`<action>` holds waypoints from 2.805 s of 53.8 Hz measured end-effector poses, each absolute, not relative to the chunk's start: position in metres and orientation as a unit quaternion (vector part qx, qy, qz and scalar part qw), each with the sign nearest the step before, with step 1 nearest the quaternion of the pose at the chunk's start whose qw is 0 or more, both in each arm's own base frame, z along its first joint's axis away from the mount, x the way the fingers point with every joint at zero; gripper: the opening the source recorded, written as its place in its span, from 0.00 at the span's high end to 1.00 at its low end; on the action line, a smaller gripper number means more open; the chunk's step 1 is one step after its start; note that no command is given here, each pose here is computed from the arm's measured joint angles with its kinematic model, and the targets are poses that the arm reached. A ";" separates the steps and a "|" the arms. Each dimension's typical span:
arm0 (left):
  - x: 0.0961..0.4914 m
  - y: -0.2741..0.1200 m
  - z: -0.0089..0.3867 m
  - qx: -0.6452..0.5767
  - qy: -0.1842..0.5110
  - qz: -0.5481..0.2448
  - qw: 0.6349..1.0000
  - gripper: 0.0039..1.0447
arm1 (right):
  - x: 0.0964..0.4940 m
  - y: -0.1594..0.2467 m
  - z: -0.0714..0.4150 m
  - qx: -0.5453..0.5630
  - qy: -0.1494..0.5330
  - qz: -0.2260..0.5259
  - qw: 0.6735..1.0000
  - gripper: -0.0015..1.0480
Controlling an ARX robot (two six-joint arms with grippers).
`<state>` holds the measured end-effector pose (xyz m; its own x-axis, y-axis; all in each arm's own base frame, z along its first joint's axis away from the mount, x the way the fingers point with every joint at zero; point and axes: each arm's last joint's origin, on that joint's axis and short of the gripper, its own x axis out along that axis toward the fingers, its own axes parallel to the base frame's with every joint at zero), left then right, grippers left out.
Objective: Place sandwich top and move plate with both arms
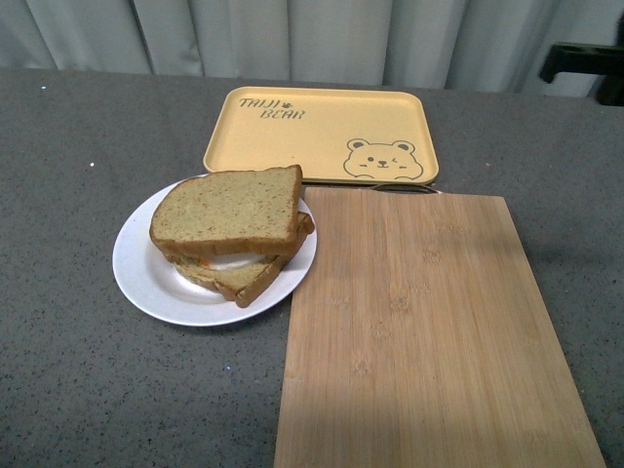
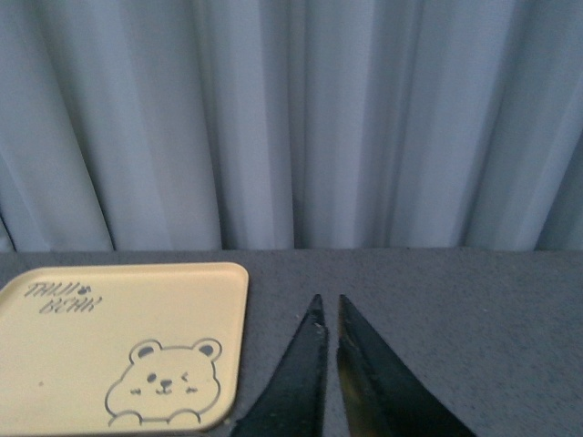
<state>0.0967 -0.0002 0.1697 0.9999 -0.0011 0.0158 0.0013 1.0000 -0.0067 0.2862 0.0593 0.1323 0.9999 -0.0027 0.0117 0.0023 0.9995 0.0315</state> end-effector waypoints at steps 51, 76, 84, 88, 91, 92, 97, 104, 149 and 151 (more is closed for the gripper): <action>0.097 0.000 0.170 -0.004 -0.008 -0.001 1.000 0.06 | 0.158 0.000 0.161 0.002 0.009 0.000 1.000 0.99; 0.097 0.000 0.170 -0.004 -0.008 -0.001 1.000 0.06 | 0.131 0.000 0.166 0.002 0.002 0.001 1.000 0.99; 0.097 0.000 0.170 -0.004 -0.008 -0.001 1.000 0.06 | 0.125 0.000 0.167 0.002 -0.001 0.001 1.000 0.99; 0.097 0.000 0.170 -0.004 -0.008 -0.001 1.000 0.06 | 0.123 0.000 0.168 0.002 -0.002 0.001 1.000 0.99; 0.097 0.000 0.170 -0.003 -0.008 -0.001 1.000 0.06 | 0.121 0.000 0.168 0.002 -0.003 0.001 1.000 0.99; 0.097 0.000 0.170 -0.004 -0.008 -0.001 1.000 0.06 | 0.121 0.000 0.168 0.002 -0.004 0.001 1.000 0.99; 0.097 0.000 0.170 -0.004 -0.008 -0.001 1.000 0.06 | 0.119 0.000 0.168 0.002 -0.004 0.001 1.000 0.99; 0.097 0.000 0.170 -0.004 -0.008 -0.001 1.000 0.06 | 0.115 0.000 0.168 0.002 -0.004 0.001 1.000 0.99; 0.097 0.000 0.170 -0.003 -0.008 -0.001 1.000 0.06 | 0.098 0.000 0.165 0.001 -0.001 0.002 1.000 0.64; 0.097 0.000 0.170 -0.004 -0.008 -0.001 1.000 0.06 | 0.098 0.000 0.165 0.001 -0.001 0.002 1.000 0.59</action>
<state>0.0967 -0.0002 0.1697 0.9999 -0.0019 0.0162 0.0020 1.0000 -0.0071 0.0977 0.0003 0.1650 1.0000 0.0046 0.0021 -0.0046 1.0000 0.0017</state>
